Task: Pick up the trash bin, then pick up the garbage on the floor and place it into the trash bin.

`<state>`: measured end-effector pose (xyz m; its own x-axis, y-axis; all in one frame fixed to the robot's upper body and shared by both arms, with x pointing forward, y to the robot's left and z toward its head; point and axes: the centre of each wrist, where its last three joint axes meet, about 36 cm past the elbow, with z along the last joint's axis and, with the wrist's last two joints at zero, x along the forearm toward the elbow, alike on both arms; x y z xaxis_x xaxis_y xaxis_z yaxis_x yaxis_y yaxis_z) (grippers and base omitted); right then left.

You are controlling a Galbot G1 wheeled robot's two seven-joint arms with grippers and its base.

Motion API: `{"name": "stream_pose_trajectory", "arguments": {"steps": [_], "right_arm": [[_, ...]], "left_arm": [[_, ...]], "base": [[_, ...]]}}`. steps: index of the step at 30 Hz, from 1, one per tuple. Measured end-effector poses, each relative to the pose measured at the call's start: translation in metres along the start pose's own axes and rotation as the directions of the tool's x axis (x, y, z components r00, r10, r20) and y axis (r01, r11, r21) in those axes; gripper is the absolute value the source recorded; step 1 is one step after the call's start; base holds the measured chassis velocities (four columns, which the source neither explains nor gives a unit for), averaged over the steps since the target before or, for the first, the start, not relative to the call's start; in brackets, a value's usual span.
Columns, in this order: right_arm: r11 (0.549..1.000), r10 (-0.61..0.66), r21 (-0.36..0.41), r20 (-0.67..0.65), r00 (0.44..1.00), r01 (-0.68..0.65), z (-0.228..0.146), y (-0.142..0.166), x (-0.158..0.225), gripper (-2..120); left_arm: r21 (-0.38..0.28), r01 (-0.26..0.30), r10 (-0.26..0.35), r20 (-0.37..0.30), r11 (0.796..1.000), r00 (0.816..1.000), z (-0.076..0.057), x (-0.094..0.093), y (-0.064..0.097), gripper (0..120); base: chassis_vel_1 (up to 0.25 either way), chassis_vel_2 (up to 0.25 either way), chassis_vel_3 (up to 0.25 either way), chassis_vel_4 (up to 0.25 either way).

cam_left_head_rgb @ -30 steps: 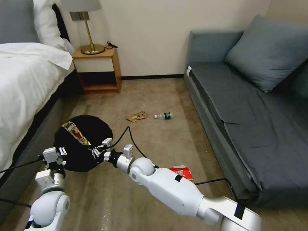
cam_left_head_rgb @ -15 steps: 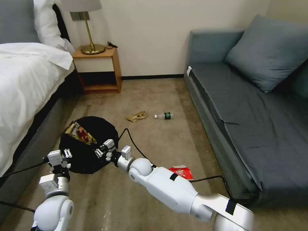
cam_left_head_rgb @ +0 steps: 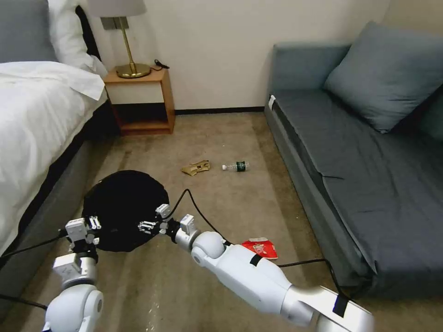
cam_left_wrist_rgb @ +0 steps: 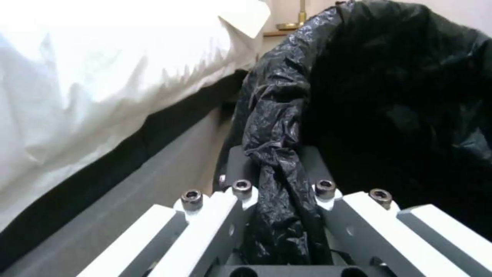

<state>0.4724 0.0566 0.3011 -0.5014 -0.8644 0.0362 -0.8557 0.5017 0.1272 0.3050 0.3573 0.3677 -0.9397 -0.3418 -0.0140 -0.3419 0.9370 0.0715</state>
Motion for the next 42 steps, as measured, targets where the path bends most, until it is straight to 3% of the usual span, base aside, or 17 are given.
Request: {"name": "stream_pose_trajectory", "arguments": {"steps": [5,14,19,22,24,27,34,42], "right_arm": [[0.999,0.027,0.035,0.031,0.999,-0.028,-0.010,-0.006,0.014,99],[0.996,0.086,0.021,0.060,0.994,-0.088,-0.011,-0.008,0.048,100],[0.985,0.160,0.071,0.001,0.987,-0.160,0.004,-0.031,0.084,100],[0.952,0.243,0.223,-0.143,0.960,-0.208,0.020,-0.075,0.137,100],[0.949,0.247,0.238,-0.159,0.956,-0.205,0.022,-0.081,0.144,100],[0.937,0.224,0.331,-0.315,0.922,-0.114,0.037,-0.123,0.197,100],[0.923,0.192,0.385,-0.515,0.836,0.025,0.055,-0.161,0.265,100],[0.920,0.222,0.391,-0.581,0.783,0.030,0.067,-0.182,0.294,100]], "left_arm": [[-0.005,0.016,-0.016,0.000,1.000,1.000,0.002,-0.002,0.003,7],[-0.020,0.025,-0.025,-0.002,0.999,1.000,0.008,-0.005,0.008,7],[-0.033,0.031,-0.031,-0.001,0.999,1.000,0.010,-0.004,0.013,7],[-0.038,0.030,-0.030,0.004,0.999,1.000,0.008,-0.004,0.014,7],[-0.038,0.030,-0.029,0.005,0.999,1.000,0.008,-0.004,0.014,7],[-0.037,0.022,-0.021,0.012,0.999,1.000,0.005,-0.004,0.011,7],[-0.049,0.013,-0.013,0.007,0.999,1.000,0.007,-0.002,0.009,7],[-0.056,0.006,-0.005,0.003,0.998,1.000,0.008,0.004,0.008,7]], "base": [[0.000,0.000,0.000,0.000],[0.000,0.000,0.000,0.000],[0.000,0.000,0.000,0.000],[0.000,0.000,0.000,0.000],[0.000,0.000,0.000,0.000],[0.000,0.000,0.000,0.000],[0.000,0.000,0.000,0.000],[0.000,0.000,0.000,0.000]]}}
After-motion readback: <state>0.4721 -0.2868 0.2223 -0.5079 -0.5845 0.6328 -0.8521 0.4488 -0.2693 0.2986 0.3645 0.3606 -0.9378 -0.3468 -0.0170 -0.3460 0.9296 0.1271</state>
